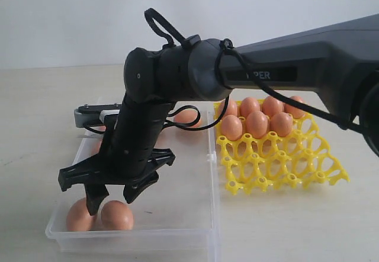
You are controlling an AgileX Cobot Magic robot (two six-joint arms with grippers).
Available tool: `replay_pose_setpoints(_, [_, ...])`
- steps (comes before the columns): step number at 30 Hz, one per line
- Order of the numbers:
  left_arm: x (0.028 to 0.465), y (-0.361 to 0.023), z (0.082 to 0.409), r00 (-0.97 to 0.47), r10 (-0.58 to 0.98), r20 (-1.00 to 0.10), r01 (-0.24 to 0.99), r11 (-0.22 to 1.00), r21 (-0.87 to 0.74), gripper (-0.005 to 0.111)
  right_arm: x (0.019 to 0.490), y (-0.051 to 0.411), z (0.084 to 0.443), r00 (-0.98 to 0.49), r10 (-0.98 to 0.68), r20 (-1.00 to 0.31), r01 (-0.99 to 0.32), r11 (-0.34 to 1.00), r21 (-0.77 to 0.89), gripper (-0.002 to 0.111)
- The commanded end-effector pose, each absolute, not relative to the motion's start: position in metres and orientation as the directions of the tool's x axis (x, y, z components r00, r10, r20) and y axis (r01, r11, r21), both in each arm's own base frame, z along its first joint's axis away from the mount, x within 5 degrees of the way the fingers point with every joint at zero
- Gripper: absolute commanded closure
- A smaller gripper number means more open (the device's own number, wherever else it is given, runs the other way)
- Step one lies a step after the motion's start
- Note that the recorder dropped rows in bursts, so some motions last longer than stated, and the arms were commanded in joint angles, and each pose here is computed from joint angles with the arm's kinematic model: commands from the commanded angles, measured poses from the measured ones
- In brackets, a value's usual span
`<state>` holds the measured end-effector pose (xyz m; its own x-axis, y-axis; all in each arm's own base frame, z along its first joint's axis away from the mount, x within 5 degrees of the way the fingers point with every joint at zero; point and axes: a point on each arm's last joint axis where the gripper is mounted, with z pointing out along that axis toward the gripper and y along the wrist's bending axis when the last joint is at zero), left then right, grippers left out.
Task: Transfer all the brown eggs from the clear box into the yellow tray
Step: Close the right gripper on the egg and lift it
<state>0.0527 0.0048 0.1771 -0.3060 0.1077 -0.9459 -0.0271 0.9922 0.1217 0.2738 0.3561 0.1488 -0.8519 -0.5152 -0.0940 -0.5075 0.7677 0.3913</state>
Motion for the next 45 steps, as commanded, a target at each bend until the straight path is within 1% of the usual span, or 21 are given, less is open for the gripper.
replay_pose_setpoints(1, [0.052, 0.005, 0.179, -0.291, 0.102, -0.951, -0.032, 0.993, 0.116, 0.107, 0.277, 0.356, 0.149, -0.852, -0.512, -0.108, -0.51, 0.768, 0.387, 0.049])
replay_pose_setpoints(7, [0.052, 0.005, 0.179, -0.291, 0.102, -0.951, -0.032, 0.993, 0.116, 0.107, 0.276, 0.355, 0.142, -0.832, -0.546, -0.095, -0.543, 0.767, 0.343, 0.049])
replay_pose_setpoints(16, [0.052, 0.005, 0.179, -0.291, 0.102, -0.951, -0.032, 0.993, 0.116, 0.107, 0.277, 0.356, 0.129, -0.833, -0.547, -0.077, -0.539, 0.774, 0.333, 0.049])
replay_pose_setpoints(22, [0.052, 0.005, 0.179, -0.291, 0.102, -0.951, -0.032, 0.993, 0.116, 0.107, 0.279, 0.356, 0.128, -0.833, -0.545, -0.094, -0.543, 0.773, 0.327, 0.049])
replay_pose_setpoints(24, [0.052, 0.005, 0.179, -0.291, 0.102, -0.951, -0.032, 0.993, 0.116, 0.107, 0.279, 0.356, 0.128, -0.833, -0.545, -0.094, -0.543, 0.773, 0.327, 0.054])
replay_pose_setpoints(25, [0.052, 0.005, 0.179, -0.291, 0.102, -0.951, -0.032, 0.993, 0.116, 0.107, 0.278, 0.356, 0.128, -0.833, -0.546, -0.09, -0.543, 0.773, 0.327, 0.06])
replay_pose_setpoints(27, [0.052, 0.005, 0.179, -0.291, 0.102, -0.951, -0.032, 0.993, 0.116, 0.107, 0.278, 0.356, 0.128, -0.826, -0.557, -0.088, -0.552, 0.767, 0.326, 0.076])
replay_pose_setpoints(29, [0.052, 0.005, 0.179, -0.291, 0.102, -0.951, -0.032, 0.993, 0.116, 0.107, 0.277, 0.355, 0.128, -0.81, -0.58, -0.086, -0.574, 0.753, 0.323, 0.096])
replay_pose_setpoints(30, [0.052, 0.005, 0.179, -0.291, 0.102, -0.951, -0.032, 0.993, 0.116, 0.107, 0.276, 0.355, 0.127, -0.793, -0.603, -0.085, -0.595, 0.737, 0.321, 0.103])
replay_pose_setpoints(31, [0.052, 0.005, 0.179, -0.291, 0.102, -0.951, -0.032, 0.993, 0.116, 0.107, 0.275, 0.354, 0.127, -0.781, -0.619, -0.079, -0.608, 0.726, 0.32, 0.108])
replay_pose_setpoints(35, [0.052, 0.005, 0.179, -0.291, 0.102, -0.951, -0.032, 0.993, 0.116, 0.107, 0.274, 0.352, 0.128, -0.762, -0.644, -0.069, -0.63, 0.712, 0.311, 0.108])
replay_pose_setpoints(39, [0.052, 0.005, 0.179, -0.291, 0.102, -0.951, -0.032, 0.993, 0.116, 0.107, 0.274, 0.352, 0.141, -0.745, -0.658, -0.111, -0.657, 0.695, 0.292, 0.108])
replay_pose_setpoints(43, [0.052, 0.005, 0.179, -0.291, 0.102, -0.951, -0.032, 0.993, 0.116, 0.107, 0.278, 0.353, 0.171, -0.717, -0.649, -0.253, -0.697, 0.665, 0.27, 0.108])
replay_pose_setpoints(45, [0.052, 0.005, 0.179, -0.291, 0.102, -0.951, -0.032, 0.993, 0.116, 0.107, 0.278, 0.352, 0.189, -0.695, -0.621, -0.363, -0.715, 0.651, 0.255, 0.108])
